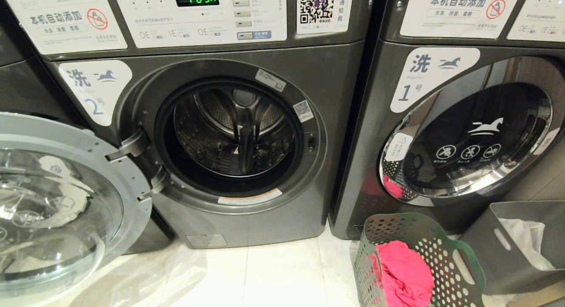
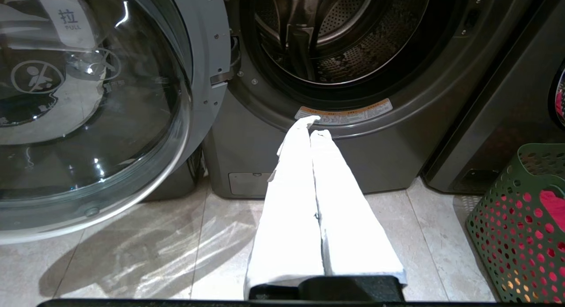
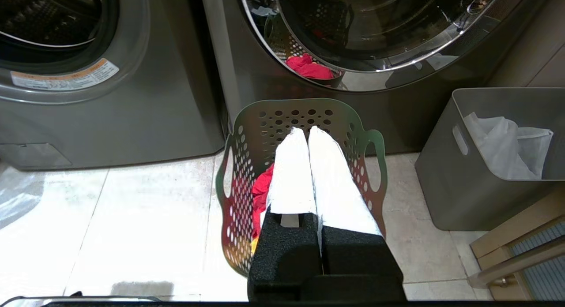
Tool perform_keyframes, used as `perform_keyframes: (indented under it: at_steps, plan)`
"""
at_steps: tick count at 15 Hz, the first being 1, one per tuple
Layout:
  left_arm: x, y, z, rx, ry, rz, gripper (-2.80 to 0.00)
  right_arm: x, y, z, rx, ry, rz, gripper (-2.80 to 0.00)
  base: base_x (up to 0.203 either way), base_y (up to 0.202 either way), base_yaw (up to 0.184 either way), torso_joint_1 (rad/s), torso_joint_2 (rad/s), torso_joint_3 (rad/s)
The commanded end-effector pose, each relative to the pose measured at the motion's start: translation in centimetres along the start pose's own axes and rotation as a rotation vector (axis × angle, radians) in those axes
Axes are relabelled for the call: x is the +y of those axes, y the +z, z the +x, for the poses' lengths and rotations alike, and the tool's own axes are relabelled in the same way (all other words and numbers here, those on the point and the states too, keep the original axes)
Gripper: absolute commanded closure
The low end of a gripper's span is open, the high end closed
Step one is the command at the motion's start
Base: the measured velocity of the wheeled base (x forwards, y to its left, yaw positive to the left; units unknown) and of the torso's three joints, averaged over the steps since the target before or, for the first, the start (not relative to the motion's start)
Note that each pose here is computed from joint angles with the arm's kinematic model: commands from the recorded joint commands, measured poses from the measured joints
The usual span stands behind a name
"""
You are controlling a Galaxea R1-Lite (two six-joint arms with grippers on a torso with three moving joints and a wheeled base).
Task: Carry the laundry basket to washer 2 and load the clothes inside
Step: Place the clothes into the washing machine
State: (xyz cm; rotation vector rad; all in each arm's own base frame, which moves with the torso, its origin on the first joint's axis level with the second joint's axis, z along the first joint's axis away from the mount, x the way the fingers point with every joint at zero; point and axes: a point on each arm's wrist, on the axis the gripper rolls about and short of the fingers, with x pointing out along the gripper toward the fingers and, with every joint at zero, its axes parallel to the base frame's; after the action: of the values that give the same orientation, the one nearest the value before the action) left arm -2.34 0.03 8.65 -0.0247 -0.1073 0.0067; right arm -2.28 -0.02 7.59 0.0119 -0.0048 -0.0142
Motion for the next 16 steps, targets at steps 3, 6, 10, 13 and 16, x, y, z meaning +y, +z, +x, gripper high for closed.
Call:
perform_keyframes:
  at_steps: [3,6,10,13,16]
  plan:
    - [0.03,-1.12,0.21,0.039,0.001,0.0,0.0,0.0,0.0,0.0,0.0,0.0,0.0,0.0,0.0,0.0,0.0,0.0,0.0,0.0]
    - [0.02,-1.11,0.22,0.038,-0.001,0.001,0.0,0.0,0.0,0.0,0.0,0.0,0.0,0.0,0.0,0.0,0.0,0.0,0.0,0.0]
    - [0.02,-1.11,0.22,0.038,0.001,0.001,0.0,0.0,0.0,0.0,0.0,0.0,-0.001,0.0,0.0,0.0,0.0,0.002,0.0,-0.096]
    - [0.03,-1.11,0.21,0.037,0.001,0.001,0.0,0.0,0.0,0.0,0.0,0.0,-0.001,0.0,0.0,0.0,0.0,0.0,0.0,-0.183]
    - [0.02,-1.11,0.22,0.038,0.001,0.001,0.0,0.0,0.0,0.0,0.0,0.0,-0.003,0.0,0.0,0.0,0.0,0.002,0.0,-0.199]
